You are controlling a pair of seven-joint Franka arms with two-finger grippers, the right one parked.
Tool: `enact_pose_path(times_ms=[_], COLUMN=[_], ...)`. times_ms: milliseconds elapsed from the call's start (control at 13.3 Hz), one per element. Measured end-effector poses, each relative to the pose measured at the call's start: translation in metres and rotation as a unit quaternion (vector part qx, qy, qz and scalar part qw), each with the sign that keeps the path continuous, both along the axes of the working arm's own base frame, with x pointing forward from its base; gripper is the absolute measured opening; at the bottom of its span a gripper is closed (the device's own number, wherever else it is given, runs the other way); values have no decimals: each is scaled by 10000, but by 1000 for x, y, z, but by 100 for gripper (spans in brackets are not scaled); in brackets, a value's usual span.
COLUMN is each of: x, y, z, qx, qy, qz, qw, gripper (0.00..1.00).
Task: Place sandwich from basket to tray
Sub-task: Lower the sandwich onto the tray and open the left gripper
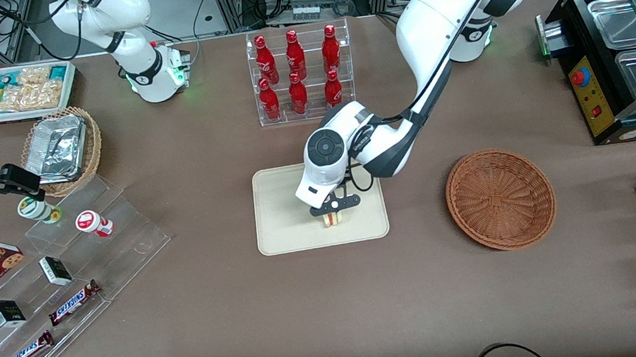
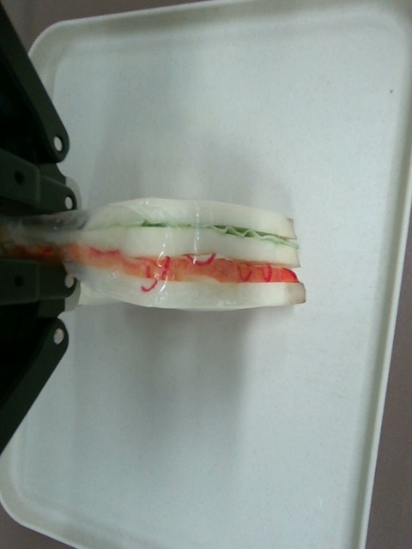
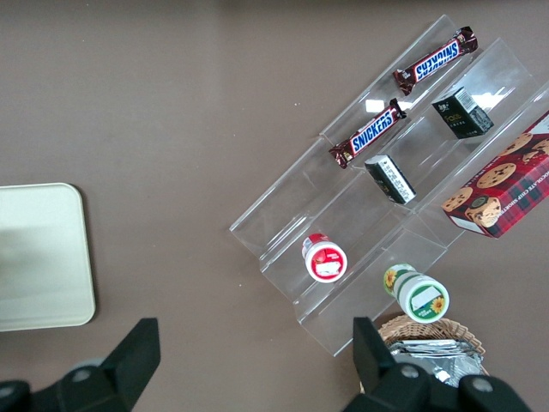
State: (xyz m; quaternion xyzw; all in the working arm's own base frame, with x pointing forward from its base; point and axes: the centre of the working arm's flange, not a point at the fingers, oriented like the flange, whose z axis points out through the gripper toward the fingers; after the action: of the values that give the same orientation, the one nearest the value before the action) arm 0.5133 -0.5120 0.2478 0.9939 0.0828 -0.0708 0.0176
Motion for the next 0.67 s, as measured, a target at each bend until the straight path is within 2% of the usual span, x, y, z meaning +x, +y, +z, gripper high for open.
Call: enact_pose_path(times_ms=[675], x=[-5], y=[-8], z=[-16], qx=[52], qy=[1], qz=[89], qw=[9999], gripper=[15])
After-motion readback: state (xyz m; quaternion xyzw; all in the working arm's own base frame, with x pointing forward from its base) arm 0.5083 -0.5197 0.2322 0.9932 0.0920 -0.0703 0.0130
